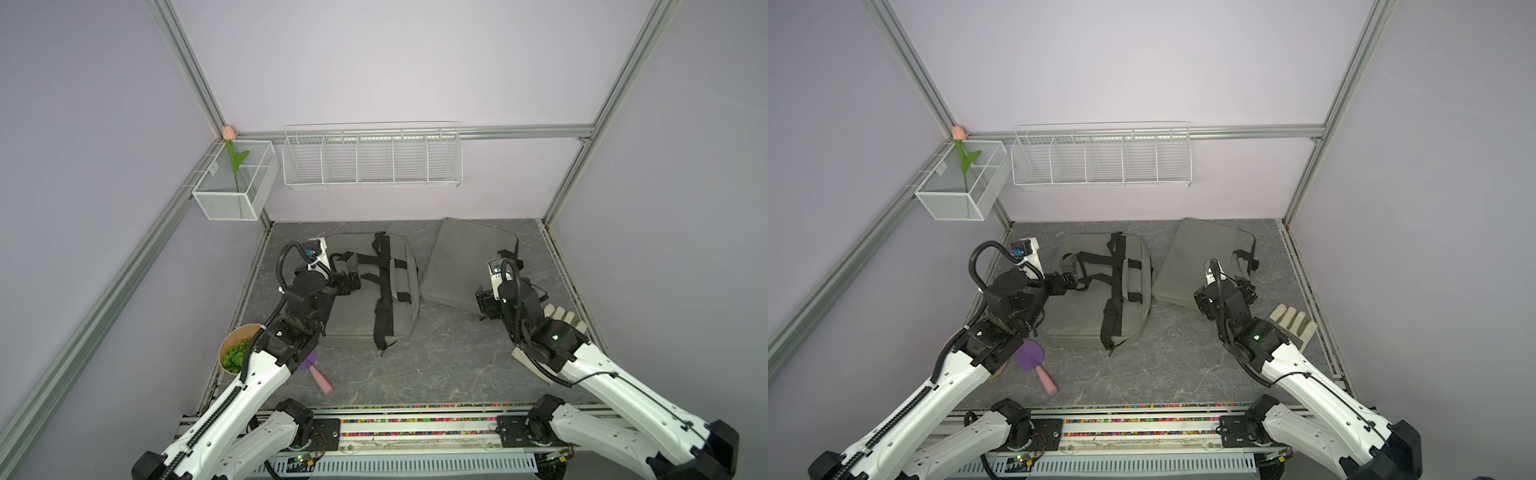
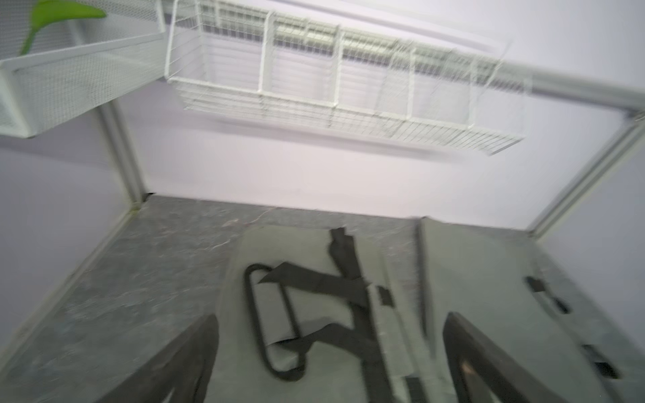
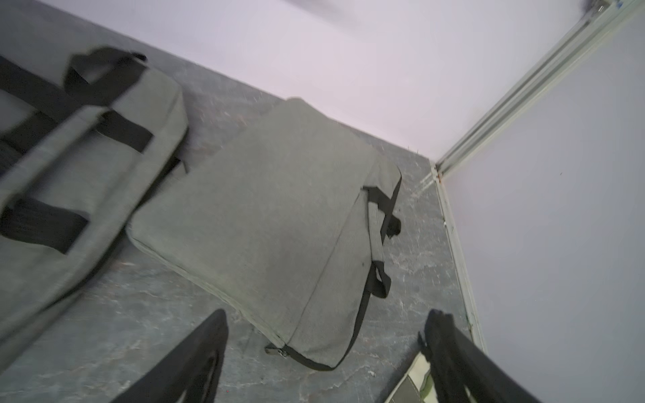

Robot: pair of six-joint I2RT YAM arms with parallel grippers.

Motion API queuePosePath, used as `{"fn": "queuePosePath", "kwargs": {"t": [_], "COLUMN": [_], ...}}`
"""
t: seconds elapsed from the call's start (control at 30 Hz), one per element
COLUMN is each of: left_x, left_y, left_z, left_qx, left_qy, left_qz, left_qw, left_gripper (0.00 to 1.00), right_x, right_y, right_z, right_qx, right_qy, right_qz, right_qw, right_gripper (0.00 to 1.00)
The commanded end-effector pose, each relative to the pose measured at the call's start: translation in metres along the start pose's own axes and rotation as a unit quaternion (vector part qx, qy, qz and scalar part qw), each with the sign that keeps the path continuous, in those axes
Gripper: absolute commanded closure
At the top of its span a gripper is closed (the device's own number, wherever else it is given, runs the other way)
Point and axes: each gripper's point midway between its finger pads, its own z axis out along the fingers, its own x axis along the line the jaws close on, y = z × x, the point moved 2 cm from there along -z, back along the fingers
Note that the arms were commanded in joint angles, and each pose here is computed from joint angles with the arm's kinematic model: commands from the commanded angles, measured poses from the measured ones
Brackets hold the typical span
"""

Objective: Put the mouse into the laptop bag
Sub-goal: Reset both arms

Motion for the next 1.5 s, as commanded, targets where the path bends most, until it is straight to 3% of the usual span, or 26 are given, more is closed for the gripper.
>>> {"fn": "queuePosePath", "kwargs": {"t": [0.0, 0.2, 0.4, 0.5, 0.57, 0.7, 0.73, 0.8, 0.87, 1.07, 1.47], "left_x": [0.038, 0.075, 0.095, 0.096, 0.106, 0.134, 0.135, 0.133, 0.129, 0.131, 0.131], "left_y": [-0.013, -0.058, -0.118, -0.121, -0.119, -0.139, -0.139, -0.14, -0.14, -0.14, -0.139], "left_z": [0.009, 0.037, 0.066, 0.08, 0.091, 0.104, 0.102, 0.097, 0.098, 0.105, 0.105], "left_qx": [-0.022, 0.015, 0.036, 0.054, 0.039, 0.043, 0.023, 0.009, 0.015, 0.026, 0.024], "left_qy": [0.099, 0.168, 0.162, 0.139, 0.147, 0.134, 0.119, 0.105, 0.092, 0.099, 0.099], "left_qz": [0.086, 0.089, 0.061, 0.08, 0.078, 0.012, 0.006, 0.01, 0.015, 0.013, 0.014], "left_qw": [0.991, 0.982, 0.984, 0.986, 0.985, 0.99, 0.993, 0.994, 0.996, 0.995, 0.995], "left_gripper": [0.0, 0.0, 0.0, 0.01, 0.01, 0.01, 0.0, 0.0, 0.0, 0.0, 0.0], "right_x": [-0.008, -0.047, -0.062, -0.07, -0.074, -0.075, -0.076, -0.067, -0.061, -0.053, -0.054], "right_y": [0.0, -0.031, -0.065, -0.094, -0.096, -0.095, -0.099, -0.102, -0.104, -0.103, -0.101], "right_z": [0.02, 0.057, 0.092, 0.117, 0.13, 0.147, 0.15, 0.144, 0.143, 0.146, 0.146], "right_qx": [-0.026, -0.025, 0.001, 0.03, 0.031, -0.001, -0.014, -0.026, -0.082, -0.051, -0.057], "right_qy": [0.005, -0.075, -0.121, -0.138, -0.14, -0.083, -0.077, -0.034, -0.021, 0.016, 0.015], "right_qz": [0.027, 0.107, 0.117, 0.122, 0.118, 0.169, 0.176, 0.179, 0.169, 0.163, 0.163], "right_qw": [0.999, 0.991, 0.986, 0.982, 0.983, 0.982, 0.981, 0.983, 0.982, 0.985, 0.985], "right_gripper": [0.11, 0.11, 0.11, 0.11, 0.11, 0.11, 0.11, 0.11, 0.11, 0.11, 0.11]}}
